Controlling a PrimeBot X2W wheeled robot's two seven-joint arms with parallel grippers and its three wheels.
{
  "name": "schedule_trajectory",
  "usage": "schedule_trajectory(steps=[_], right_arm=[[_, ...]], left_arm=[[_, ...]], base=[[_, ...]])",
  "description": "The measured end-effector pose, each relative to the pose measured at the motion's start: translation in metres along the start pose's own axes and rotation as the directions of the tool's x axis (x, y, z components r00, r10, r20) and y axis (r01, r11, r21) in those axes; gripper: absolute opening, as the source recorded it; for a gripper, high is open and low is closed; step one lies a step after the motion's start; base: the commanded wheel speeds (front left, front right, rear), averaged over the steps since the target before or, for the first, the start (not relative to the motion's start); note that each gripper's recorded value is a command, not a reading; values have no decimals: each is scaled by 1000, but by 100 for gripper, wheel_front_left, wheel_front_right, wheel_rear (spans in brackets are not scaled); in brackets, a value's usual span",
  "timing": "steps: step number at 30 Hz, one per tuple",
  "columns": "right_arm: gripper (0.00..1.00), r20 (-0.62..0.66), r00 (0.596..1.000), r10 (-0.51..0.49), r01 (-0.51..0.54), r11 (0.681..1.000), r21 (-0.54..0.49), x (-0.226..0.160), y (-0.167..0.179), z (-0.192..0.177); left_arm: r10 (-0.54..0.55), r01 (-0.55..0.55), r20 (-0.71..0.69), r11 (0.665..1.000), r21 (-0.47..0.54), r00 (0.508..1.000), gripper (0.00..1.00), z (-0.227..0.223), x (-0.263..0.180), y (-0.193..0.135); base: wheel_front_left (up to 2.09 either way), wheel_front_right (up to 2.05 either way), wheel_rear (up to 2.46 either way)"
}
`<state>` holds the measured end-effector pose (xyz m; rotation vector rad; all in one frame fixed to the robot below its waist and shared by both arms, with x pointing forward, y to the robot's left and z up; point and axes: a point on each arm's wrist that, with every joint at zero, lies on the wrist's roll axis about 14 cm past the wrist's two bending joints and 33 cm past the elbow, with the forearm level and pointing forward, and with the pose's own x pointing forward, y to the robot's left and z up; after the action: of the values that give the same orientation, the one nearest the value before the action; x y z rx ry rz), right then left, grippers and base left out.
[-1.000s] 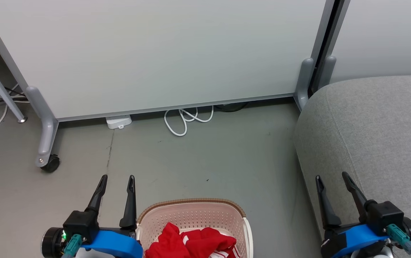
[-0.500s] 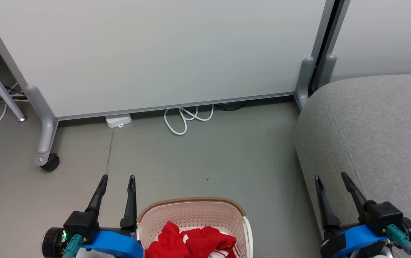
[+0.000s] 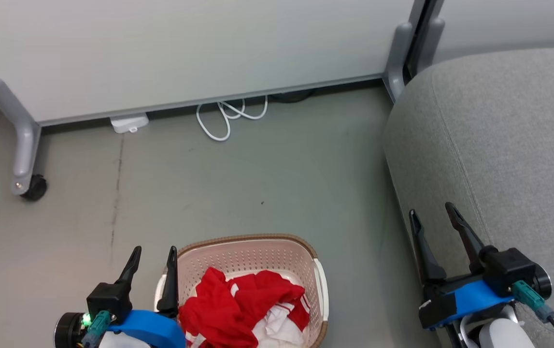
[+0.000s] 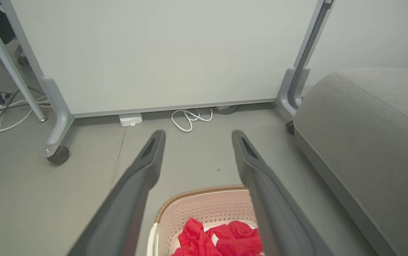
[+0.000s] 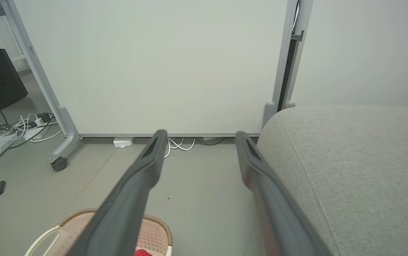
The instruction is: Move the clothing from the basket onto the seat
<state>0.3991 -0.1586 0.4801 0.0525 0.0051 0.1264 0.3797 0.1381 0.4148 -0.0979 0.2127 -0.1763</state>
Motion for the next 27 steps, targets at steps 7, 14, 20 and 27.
schedule_trajectory(steps=[7, 14, 20, 27], right_arm=[[100, -55, 998, -38, 38, 999, 7, 17, -17, -24], [100, -132, 989, -72, 73, 997, 9, 33, -33, -59], [100, -179, 981, -79, 83, 996, 14, 44, -39, -84], [100, -231, 968, -96, 103, 995, 16, 50, -48, -112]], left_arm=[[-82, 89, -262, 996, 17, 962, 100, -75, 29, -11], [-182, 220, -505, 975, 17, 844, 100, -153, 41, -34], [-218, 309, -659, 951, 22, 719, 100, -207, 41, -39], [-235, 395, -755, 918, 34, 612, 100, -251, 45, -35]], base=[[0, 0, 0], [0, 0, 0], [0, 0, 0], [0, 0, 0]])
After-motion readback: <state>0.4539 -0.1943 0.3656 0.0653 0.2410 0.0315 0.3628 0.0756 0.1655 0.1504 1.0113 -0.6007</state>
